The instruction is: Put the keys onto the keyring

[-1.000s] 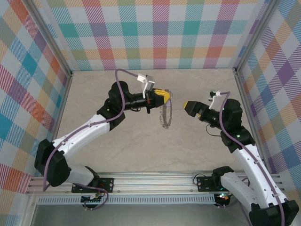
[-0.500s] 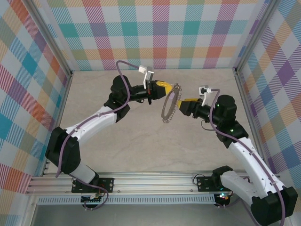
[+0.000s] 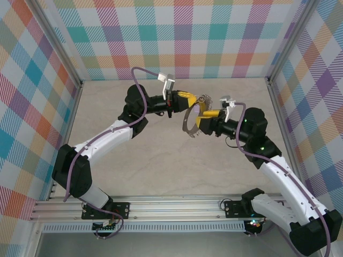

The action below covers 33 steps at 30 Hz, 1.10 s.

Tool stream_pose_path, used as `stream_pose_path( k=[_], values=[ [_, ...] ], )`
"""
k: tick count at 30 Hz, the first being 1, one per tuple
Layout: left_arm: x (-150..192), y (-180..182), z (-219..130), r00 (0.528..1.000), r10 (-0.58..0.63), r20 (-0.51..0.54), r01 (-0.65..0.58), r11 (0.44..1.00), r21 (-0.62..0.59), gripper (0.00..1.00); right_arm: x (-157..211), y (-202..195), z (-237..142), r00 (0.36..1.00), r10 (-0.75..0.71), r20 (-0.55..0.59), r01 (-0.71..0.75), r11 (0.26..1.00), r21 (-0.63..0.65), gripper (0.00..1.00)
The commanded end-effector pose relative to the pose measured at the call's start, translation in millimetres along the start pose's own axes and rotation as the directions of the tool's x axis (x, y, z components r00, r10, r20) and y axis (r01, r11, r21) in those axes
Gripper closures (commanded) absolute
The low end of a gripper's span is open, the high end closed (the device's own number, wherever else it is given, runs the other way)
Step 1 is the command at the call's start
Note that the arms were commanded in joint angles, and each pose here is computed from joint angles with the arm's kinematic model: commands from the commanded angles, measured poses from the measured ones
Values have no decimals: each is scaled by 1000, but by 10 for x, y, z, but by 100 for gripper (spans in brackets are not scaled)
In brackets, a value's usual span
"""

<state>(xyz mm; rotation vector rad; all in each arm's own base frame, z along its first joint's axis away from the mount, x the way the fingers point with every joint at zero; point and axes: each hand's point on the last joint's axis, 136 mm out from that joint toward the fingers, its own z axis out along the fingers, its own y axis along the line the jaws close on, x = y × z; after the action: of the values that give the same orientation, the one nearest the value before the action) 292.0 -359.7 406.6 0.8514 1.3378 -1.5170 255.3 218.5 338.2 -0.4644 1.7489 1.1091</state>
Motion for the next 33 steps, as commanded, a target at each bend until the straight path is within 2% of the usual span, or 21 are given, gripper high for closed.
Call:
stream_pose_path(
  k=[1,15,21,26,33],
  values=[
    [-272,-187,-14,997,61,39,-62,997,45,100,-255,103,26,994,-76,74,78,997,-20,33],
    [-306,-247,-30,998,58,32,-60,997,53,100,-442,132,203,988,-102,117,107,993,-40,34],
    [-295,-248,-30,998,55,29,-57,997,52,100,-456,176,252,987,-107,123,114,992,-53,38],
    [-299,-247,-40,998,58,29,-59,997,44,100,-440,189,276,987,-107,116,114,992,-59,52],
    [-297,-221,-45,998,54,32,-55,998,24,100,-425,205,233,988,-99,117,106,993,-58,79]
  ],
)
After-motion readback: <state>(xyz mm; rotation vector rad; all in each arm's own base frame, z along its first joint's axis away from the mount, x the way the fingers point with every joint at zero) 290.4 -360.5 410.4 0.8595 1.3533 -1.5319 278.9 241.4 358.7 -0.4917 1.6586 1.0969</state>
